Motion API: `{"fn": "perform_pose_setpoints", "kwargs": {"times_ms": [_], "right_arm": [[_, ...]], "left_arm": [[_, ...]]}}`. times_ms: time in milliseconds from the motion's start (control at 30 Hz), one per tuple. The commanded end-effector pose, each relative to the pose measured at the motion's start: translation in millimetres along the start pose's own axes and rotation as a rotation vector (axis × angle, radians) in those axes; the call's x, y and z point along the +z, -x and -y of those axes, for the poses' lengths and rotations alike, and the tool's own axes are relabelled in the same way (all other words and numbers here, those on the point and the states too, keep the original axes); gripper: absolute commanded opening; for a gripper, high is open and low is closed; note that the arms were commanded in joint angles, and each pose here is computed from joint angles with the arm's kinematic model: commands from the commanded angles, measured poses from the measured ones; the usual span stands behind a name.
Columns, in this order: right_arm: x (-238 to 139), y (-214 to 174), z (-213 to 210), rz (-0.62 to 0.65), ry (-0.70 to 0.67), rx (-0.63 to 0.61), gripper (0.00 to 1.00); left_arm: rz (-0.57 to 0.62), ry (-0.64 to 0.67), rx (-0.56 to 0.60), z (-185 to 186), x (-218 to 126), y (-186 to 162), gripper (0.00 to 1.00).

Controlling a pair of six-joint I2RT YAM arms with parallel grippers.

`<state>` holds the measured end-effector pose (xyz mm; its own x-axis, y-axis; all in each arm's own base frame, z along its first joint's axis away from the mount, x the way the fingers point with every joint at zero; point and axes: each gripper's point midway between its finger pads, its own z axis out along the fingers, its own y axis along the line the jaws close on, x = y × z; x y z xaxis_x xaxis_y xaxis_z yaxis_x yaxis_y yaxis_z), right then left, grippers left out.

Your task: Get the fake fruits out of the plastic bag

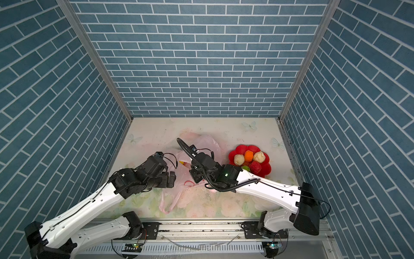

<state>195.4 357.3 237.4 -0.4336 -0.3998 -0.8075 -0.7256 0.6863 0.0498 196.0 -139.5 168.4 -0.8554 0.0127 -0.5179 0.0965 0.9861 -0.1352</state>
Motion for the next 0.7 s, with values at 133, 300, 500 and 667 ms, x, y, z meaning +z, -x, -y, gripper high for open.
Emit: {"fn": "perform_pose_setpoints", "kwargs": {"times_ms": [133,300,500,667], "right_arm": [[-25.9,31.1,3.4,0.061,-0.010,-0.023,0.22],[-46.3,34.5,4.7,-0.002,-0.005,-0.090,0.34],[-67.0,33.6,15.1,-0.081,-0.053,-0.195,0.61],[-48.7,25.5,17.9,-0.173,-0.095,-0.316,0.83]], "left_arm": [[0.097,0.202,-0.094,-34.4,16.8,3.2,0.95],[0.197,0.205,-0.097,-31.2,18.9,23.7,0.45],[0.225,0.175,-0.052,-17.6,15.5,41.8,0.19],[0.236,0.140,-0.026,-11.5,8.2,49.8,0.14]]}}
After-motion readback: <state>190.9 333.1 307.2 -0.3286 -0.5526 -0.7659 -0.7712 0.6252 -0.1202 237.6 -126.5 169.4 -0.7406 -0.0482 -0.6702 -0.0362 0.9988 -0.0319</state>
